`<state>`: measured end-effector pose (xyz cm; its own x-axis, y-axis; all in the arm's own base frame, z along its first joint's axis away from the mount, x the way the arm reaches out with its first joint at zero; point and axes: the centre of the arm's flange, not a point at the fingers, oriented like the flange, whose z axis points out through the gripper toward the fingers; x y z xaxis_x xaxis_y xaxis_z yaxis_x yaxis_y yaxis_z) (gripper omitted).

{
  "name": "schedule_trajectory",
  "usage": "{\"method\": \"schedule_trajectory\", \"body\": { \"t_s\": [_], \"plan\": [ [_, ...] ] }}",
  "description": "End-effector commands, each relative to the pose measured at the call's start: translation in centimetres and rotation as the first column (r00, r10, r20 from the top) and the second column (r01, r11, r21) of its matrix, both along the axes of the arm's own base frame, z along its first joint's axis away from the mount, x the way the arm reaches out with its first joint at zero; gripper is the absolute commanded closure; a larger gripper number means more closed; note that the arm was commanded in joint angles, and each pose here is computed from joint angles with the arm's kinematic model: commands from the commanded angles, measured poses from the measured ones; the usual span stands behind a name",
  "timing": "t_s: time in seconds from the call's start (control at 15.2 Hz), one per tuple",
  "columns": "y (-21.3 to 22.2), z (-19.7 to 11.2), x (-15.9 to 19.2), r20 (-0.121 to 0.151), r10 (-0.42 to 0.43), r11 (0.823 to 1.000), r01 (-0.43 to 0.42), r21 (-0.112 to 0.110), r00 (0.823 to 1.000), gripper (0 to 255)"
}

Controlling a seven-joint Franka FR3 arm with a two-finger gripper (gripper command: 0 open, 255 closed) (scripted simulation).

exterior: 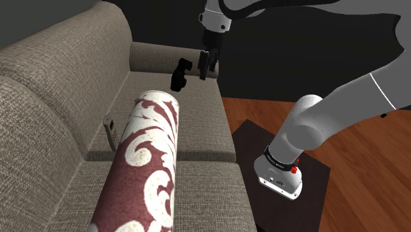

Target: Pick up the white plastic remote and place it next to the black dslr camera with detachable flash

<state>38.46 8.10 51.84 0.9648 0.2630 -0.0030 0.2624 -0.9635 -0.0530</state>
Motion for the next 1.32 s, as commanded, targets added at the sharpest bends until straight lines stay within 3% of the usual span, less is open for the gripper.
{"method": "schedule_trajectory", "body": {
  "t_s": [0.0, 0.59, 1.25],
  "plan": [
    [2.0, -0.7, 1.4, 0.007, 0.028, 1.0, -0.028, 0.001, 1.0, 0],
    [12.2, -3.8, 6.3, 0.034, 0.153, 0.988, -0.154, 0.001, 0.988, 0],
    [24.1, -7.1, 10.4, 0.062, 0.289, 0.957, -0.29, -0.004, 0.955, 0]
  ]
}}
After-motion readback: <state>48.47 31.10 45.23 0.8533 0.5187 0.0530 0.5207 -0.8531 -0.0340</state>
